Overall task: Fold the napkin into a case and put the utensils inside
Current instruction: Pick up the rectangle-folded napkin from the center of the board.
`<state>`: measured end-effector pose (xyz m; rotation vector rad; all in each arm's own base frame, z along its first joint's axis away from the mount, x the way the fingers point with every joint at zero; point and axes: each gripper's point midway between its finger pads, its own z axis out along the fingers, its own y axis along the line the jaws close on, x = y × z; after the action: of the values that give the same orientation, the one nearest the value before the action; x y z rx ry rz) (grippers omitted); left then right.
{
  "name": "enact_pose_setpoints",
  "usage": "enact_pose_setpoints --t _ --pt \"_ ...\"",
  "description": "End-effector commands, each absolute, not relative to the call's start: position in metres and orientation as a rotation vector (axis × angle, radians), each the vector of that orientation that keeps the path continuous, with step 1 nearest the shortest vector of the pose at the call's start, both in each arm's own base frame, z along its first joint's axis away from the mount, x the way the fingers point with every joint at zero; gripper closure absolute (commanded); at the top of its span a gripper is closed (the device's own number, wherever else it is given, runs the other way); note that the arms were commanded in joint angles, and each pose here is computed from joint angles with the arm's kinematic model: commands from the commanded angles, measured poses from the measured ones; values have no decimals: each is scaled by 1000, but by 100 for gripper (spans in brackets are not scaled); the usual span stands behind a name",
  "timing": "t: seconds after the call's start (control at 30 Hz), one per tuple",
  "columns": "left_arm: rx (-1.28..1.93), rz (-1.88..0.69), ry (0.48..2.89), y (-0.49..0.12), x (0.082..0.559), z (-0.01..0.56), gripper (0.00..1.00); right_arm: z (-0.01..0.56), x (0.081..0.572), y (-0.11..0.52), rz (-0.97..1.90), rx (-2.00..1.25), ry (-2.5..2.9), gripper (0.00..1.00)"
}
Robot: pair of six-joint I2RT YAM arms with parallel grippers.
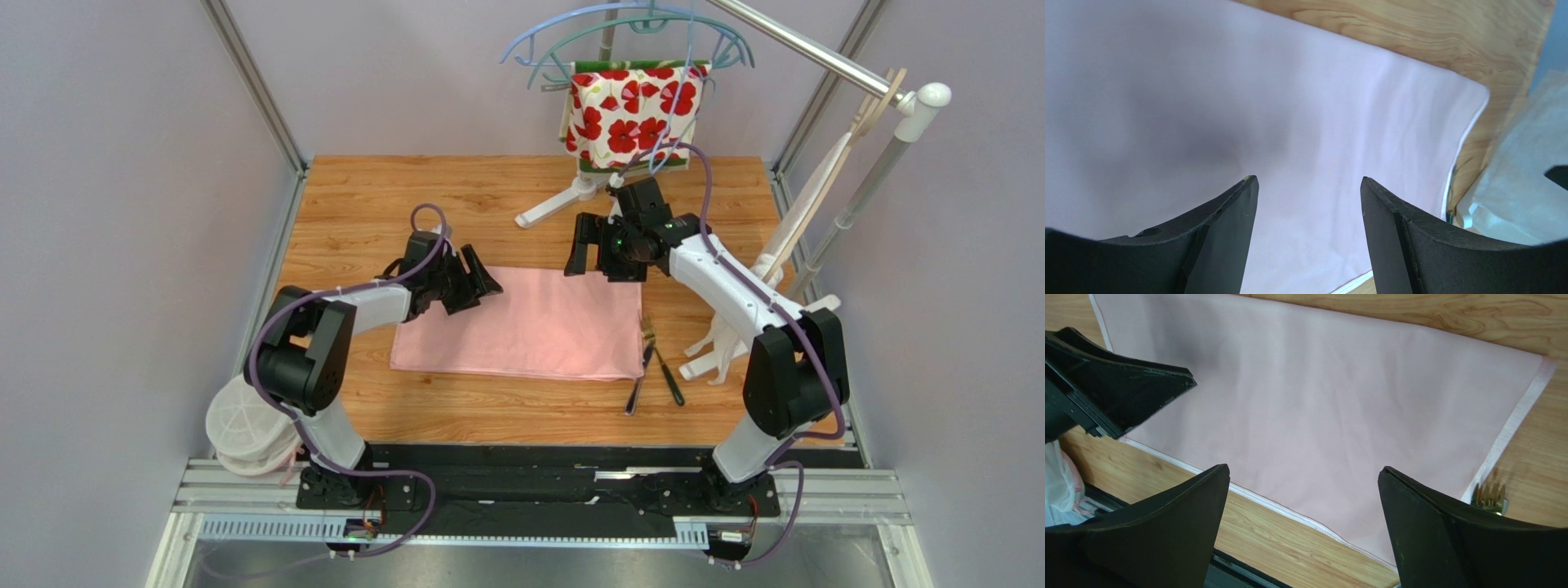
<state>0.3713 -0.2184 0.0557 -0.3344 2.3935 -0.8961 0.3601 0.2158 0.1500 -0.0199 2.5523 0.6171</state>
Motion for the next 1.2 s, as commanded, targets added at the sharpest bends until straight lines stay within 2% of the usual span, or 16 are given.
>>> enact_pose_setpoints --t 0.0,0.1,0.23,0.43,0.67,0.7,0.77,0.8,0.9,1.17 --pt "-479 -809 2437 -198 371 49 27 141 351 198 509 -77 2564 4" --pt "-613 -803 2552 -172 367 20 27 137 348 197 507 -86 2573 4" --pt "-723 -810 2590 -146 366 13 27 128 344 198 521 -97 2577 4" --pt "-777 -826 2590 -143 372 11 25 107 342 198 514 -103 2621 4" --pt "-858 -847 2535 -139 376 12 25 81 334 175 348 -48 2690 5" --pt "-862 -848 2534 -139 374 10 25 74 331 171 323 -41 2705 10" --pt "-856 -847 2530 -138 375 9 26 68 330 170 315 -39 2705 13" --pt "-855 -842 2538 -138 374 7 26 66 330 169 310 -34 2708 22" --pt "-858 -845 2542 -139 373 3 26 60 332 171 288 -13 2704 31" --pt "-838 -828 2544 -139 371 3 26 31 328 165 132 88 2752 33"
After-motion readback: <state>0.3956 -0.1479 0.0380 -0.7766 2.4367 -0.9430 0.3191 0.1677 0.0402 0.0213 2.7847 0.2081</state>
